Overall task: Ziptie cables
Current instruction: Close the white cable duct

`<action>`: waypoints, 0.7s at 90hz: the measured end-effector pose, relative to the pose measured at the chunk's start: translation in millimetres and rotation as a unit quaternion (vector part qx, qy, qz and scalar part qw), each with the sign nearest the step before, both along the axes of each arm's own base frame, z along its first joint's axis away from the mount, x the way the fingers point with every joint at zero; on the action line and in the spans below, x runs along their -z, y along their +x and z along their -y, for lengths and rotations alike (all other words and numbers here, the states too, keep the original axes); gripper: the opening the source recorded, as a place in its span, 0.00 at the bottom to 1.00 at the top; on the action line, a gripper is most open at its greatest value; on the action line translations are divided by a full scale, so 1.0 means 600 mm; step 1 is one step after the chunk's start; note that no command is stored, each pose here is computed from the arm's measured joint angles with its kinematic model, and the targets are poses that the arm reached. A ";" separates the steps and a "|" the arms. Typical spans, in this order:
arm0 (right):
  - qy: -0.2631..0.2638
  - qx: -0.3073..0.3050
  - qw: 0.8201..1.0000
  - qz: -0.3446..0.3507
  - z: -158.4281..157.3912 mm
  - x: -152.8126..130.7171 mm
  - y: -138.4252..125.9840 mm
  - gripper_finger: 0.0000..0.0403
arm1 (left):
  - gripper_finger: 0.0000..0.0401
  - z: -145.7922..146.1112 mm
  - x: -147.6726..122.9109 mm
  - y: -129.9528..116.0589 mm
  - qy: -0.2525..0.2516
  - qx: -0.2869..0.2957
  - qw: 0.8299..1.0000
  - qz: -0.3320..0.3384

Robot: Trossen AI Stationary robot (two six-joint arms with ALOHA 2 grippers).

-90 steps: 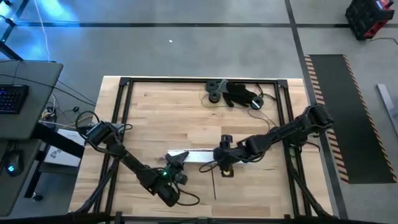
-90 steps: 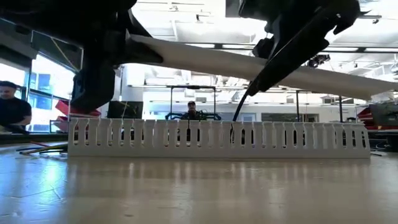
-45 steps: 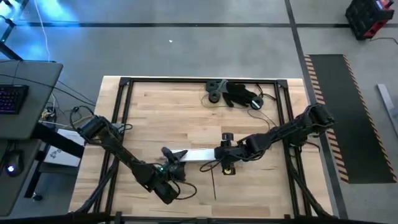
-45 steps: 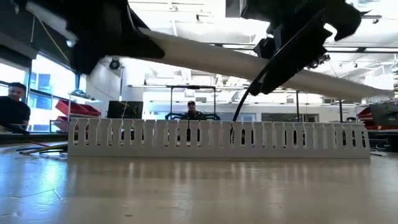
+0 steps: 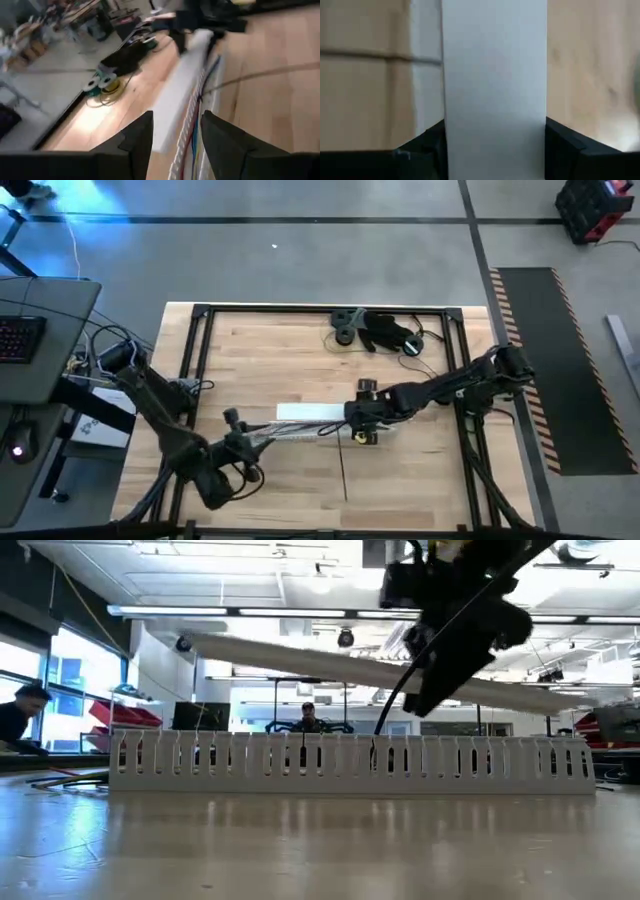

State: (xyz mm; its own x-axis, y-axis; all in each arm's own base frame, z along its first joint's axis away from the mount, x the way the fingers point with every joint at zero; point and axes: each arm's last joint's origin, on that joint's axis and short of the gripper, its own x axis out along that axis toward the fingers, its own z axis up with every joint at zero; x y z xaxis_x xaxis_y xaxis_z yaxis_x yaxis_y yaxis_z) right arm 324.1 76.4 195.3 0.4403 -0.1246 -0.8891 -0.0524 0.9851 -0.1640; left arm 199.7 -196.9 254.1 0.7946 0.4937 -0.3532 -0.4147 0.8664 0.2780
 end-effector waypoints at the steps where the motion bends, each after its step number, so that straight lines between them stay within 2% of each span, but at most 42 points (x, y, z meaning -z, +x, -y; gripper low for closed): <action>1: 0.001 -0.001 1.000 -0.001 -0.001 0.000 0.001 0.48 | 0.35 0.000 0.000 0.000 -0.004 -0.002 1.000 0.002; 12: 0.009 -0.025 1.000 -0.001 -0.008 -0.019 0.025 0.48 | 0.33 -0.005 0.004 0.002 -0.047 -0.020 0.999 0.005; 31: 0.008 -0.039 0.997 -0.063 -0.015 -0.025 0.071 0.48 | 0.28 -0.029 0.029 -0.003 -0.097 -0.068 0.993 -0.026; 48: 0.008 -0.019 0.991 -0.130 -0.021 -0.002 0.113 0.48 | 0.15 -0.050 0.066 -0.029 -0.124 -0.103 0.986 -0.027; 63: -0.007 -0.011 0.990 -0.142 -0.021 0.004 0.135 0.48 | 0.03 -0.063 0.095 -0.050 -0.141 -0.119 0.983 -0.015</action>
State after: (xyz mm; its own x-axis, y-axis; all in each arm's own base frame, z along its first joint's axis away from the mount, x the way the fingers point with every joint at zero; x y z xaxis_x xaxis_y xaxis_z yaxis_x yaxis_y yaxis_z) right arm 405.0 89.0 193.0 0.1755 -0.1298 -0.9759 -0.1205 0.9810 -0.1522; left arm 169.6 -158.9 197.2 0.6555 0.5441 -0.5237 -0.6108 0.7898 0.0561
